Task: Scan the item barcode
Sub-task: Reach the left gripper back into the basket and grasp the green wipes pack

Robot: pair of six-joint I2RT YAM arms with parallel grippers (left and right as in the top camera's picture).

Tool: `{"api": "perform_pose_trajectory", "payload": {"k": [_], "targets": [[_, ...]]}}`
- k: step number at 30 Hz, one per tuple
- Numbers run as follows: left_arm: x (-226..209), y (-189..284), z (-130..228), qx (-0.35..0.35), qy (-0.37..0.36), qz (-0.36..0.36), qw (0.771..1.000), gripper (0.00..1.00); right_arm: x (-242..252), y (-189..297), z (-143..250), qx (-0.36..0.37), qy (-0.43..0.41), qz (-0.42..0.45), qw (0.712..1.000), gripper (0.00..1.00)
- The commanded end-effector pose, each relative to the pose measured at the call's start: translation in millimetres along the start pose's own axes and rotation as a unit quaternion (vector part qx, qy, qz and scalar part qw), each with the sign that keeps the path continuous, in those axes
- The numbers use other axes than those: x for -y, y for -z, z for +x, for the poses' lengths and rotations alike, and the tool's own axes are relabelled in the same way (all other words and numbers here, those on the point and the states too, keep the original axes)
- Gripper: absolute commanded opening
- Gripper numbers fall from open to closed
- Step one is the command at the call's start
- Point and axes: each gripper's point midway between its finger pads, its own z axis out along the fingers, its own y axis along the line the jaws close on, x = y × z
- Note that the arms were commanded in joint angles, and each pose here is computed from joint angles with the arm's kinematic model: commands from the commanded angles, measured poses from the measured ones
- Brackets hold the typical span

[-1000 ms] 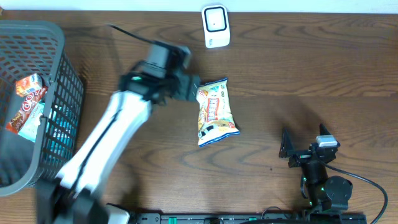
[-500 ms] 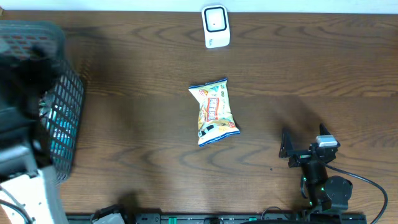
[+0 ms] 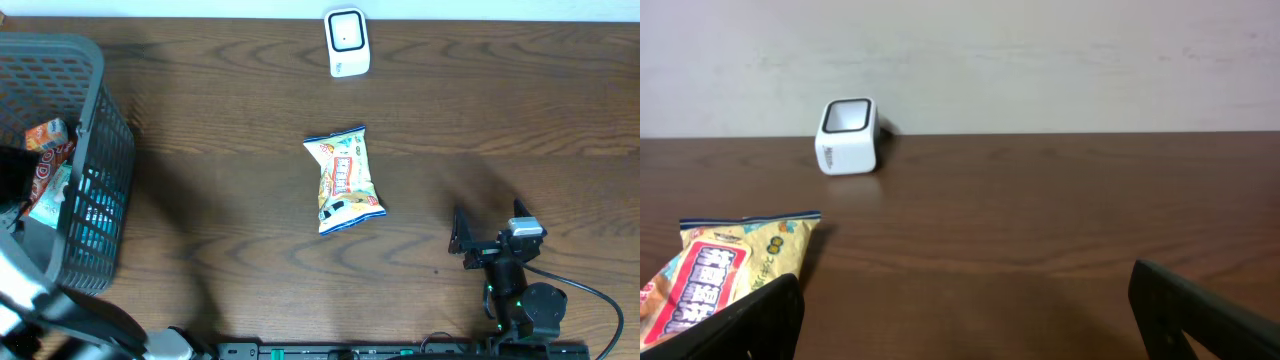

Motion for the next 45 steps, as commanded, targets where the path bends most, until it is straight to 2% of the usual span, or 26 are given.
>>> {"api": "perform_pose_trajectory", "payload": {"k": [1, 4, 7, 13, 19, 21, 22, 23, 24, 29, 33, 40, 45], "targets": [[-9, -35, 10, -0.051, -0.058, -0.018, 0.997, 0.98, 0, 0, 0, 0.000, -0.003, 0.001, 1.000, 0.99], [-17, -66, 15, -0.084, -0.111, -0.031, 0.990, 0.98, 0, 0, 0, 0.000, -0.003, 0.001, 1.000, 0.99], [-24, -92, 20, -0.110, -0.127, -0.041, 0.985, 0.98, 0, 0, 0, 0.001, -0.003, 0.001, 1.000, 0.99], [-34, -134, 27, -0.141, -0.126, -0.055, 0.980, 0.98, 0, 0, 0, 0.001, -0.003, 0.001, 1.000, 0.99], [-42, -154, 35, -0.160, -0.123, -0.064, 0.977, 0.96, 0, 0, 0, 0.000, -0.003, 0.001, 1.000, 0.99], [-43, -156, 36, -0.163, -0.123, -0.065, 0.977, 0.53, 0, 0, 0, 0.001, -0.003, 0.001, 1.000, 0.99], [-43, -156, 36, -0.163, -0.122, -0.065, 0.977, 0.25, 0, 0, 0, 0.000, -0.003, 0.001, 1.000, 0.99], [-43, -155, 36, -0.162, -0.123, -0.065, 0.977, 0.15, 0, 0, 0, 0.001, -0.003, 0.001, 1.000, 0.99], [-43, -154, 36, -0.163, -0.123, -0.065, 0.977, 0.09, 0, 0, 0, 0.001, -0.003, 0.001, 1.000, 0.99], [-41, -142, 34, -0.158, -0.123, -0.065, 0.978, 0.07, 0, 0, 0, 0.001, -0.003, 0.001, 1.000, 0.99], [-31, -119, 22, -0.125, -0.129, -0.052, 0.982, 0.07, 0, 0, 0, 0.001, -0.003, 0.001, 1.000, 0.99], [4, -41, -12, -0.004, -0.146, 0.004, 0.989, 0.07, 0, 0, 0, 0.001, -0.003, 0.001, 1.000, 0.99], [24, 21, -28, 0.084, -0.117, 0.050, 0.988, 0.07, 0, 0, 0, 0.001, -0.003, 0.001, 1.000, 0.99]]}}
